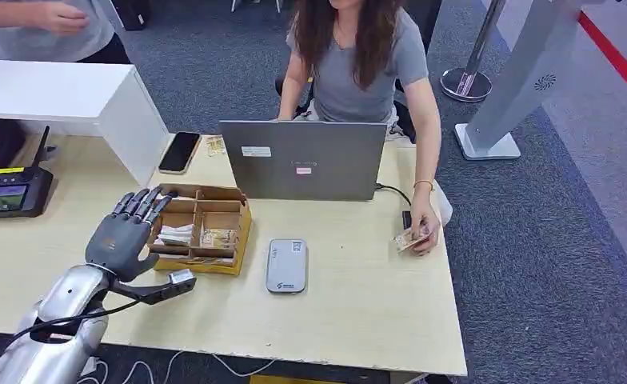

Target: Pass the card to the sensor for recognition and then transmit it.

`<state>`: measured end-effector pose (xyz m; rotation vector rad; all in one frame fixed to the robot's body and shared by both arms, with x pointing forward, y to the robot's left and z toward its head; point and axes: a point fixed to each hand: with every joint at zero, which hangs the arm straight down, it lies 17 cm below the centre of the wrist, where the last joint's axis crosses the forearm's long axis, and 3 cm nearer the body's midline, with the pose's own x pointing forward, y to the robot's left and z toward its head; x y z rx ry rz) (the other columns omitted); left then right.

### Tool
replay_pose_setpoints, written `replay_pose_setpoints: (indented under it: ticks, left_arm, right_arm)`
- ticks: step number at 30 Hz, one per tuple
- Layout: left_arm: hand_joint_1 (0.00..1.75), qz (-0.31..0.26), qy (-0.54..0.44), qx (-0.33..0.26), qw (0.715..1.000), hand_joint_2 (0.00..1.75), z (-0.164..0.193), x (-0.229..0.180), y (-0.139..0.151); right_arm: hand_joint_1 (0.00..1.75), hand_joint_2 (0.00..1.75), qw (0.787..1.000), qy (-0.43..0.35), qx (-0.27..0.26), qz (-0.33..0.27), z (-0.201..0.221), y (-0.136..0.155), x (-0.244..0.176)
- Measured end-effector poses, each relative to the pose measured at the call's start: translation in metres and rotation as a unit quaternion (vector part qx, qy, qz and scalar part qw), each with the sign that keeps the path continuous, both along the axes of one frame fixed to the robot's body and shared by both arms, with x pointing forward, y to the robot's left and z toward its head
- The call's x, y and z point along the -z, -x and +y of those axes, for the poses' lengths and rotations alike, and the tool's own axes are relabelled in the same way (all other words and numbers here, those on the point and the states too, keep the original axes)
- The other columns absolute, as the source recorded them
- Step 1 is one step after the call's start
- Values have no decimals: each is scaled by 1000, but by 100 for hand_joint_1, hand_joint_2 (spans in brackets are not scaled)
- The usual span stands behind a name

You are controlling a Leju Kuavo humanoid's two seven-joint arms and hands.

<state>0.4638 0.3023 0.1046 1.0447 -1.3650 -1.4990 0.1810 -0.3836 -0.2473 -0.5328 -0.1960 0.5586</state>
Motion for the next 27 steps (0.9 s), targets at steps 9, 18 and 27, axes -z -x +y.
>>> replay_pose_setpoints:
  ticks: [9,18,27]
  left_arm:
    - [0,28,50,10,998,175,-15,6,6]
    - [0,33,61,11,998,175,-18,7,7]
    - [0,35,58,1,998,175,-14,9,6]
  right_arm:
    - [0,175,1000,0,-4,1,1,-1,0]
    - [0,175,1000,1,-3,2,0,-1,0]
    - [0,175,1000,2,-9,2,1,-2,0]
